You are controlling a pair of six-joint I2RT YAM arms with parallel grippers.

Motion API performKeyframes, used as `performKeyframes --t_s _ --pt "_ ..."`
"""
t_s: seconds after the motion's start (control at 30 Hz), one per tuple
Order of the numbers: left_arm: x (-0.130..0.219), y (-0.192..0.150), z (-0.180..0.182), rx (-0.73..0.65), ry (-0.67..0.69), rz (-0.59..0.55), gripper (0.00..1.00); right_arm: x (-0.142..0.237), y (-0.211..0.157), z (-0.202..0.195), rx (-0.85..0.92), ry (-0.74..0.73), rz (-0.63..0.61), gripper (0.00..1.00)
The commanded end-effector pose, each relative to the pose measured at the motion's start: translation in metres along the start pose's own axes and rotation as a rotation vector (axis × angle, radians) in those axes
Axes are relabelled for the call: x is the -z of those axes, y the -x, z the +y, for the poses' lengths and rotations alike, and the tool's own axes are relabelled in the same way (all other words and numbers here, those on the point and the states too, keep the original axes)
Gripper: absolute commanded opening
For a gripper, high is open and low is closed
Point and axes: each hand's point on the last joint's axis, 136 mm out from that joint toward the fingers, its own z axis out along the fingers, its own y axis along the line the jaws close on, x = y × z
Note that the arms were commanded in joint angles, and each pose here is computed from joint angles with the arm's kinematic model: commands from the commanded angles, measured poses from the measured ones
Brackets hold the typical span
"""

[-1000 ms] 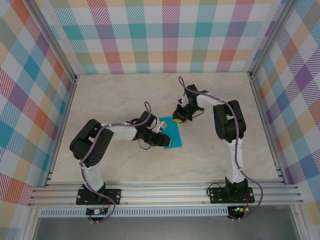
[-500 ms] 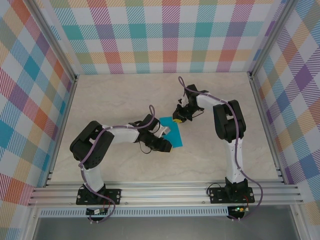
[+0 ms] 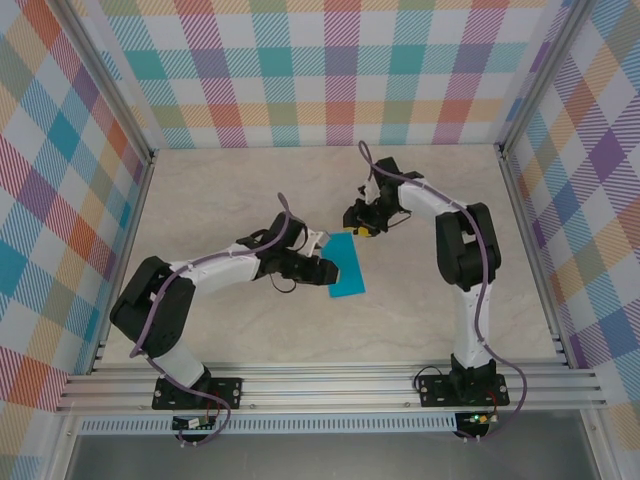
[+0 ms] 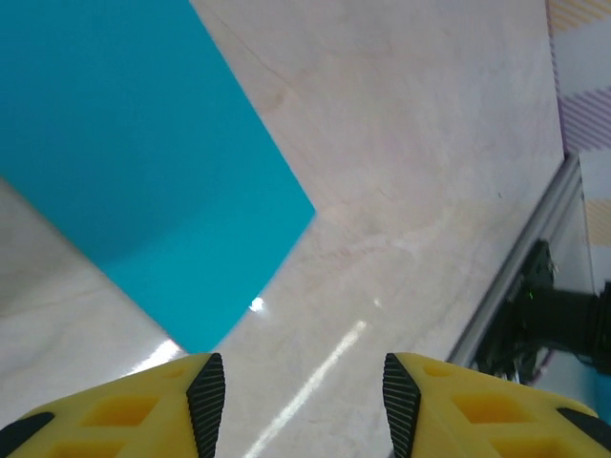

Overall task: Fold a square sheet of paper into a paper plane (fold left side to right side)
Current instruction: First fold the square sheet of paper in half at the center of the table.

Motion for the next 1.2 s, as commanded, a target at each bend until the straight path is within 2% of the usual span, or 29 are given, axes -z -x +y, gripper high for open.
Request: performKeyframes --t_s 0.0,0.13,0.23,0.33,0.4,0.63,0.83,1.17 --pt "0.014 0.029 0.020 0.063 0.098 -0.124 0.50 0.027 -0.015 0.001 0.035 -0.035 -0.028 0.45" --pt "0.023 0.042 0.037 0.096 0.187 -0.200 0.51 0.024 -0.047 -0.005 -0.006 -0.008 0.027 0.52" --pt "0.026 0.049 0.030 0.055 0.173 -0.226 0.51 0.019 -0.068 -0.012 -0.041 0.008 0.056 0.52" --pt "0.025 0.046 0.024 -0.012 0.178 -0.208 0.52 0.018 -0.081 -0.024 -0.060 -0.029 0.065 0.53" --pt "0.019 0.042 0.025 -0.007 0.180 -0.169 0.53 0.021 -0.087 -0.032 -0.062 -0.070 0.063 0.53" --pt "-0.010 0.059 0.020 0.057 0.098 -0.115 0.49 0.024 -0.096 -0.036 -0.073 -0.060 0.053 0.54" --pt "-0.031 0.081 0.035 0.081 0.132 -0.088 0.46 0.022 -0.095 -0.026 -0.083 0.005 0.055 0.53" --pt "-0.055 0.079 0.077 0.150 0.225 -0.033 0.42 0.011 -0.098 -0.022 -0.098 0.052 0.078 0.53"
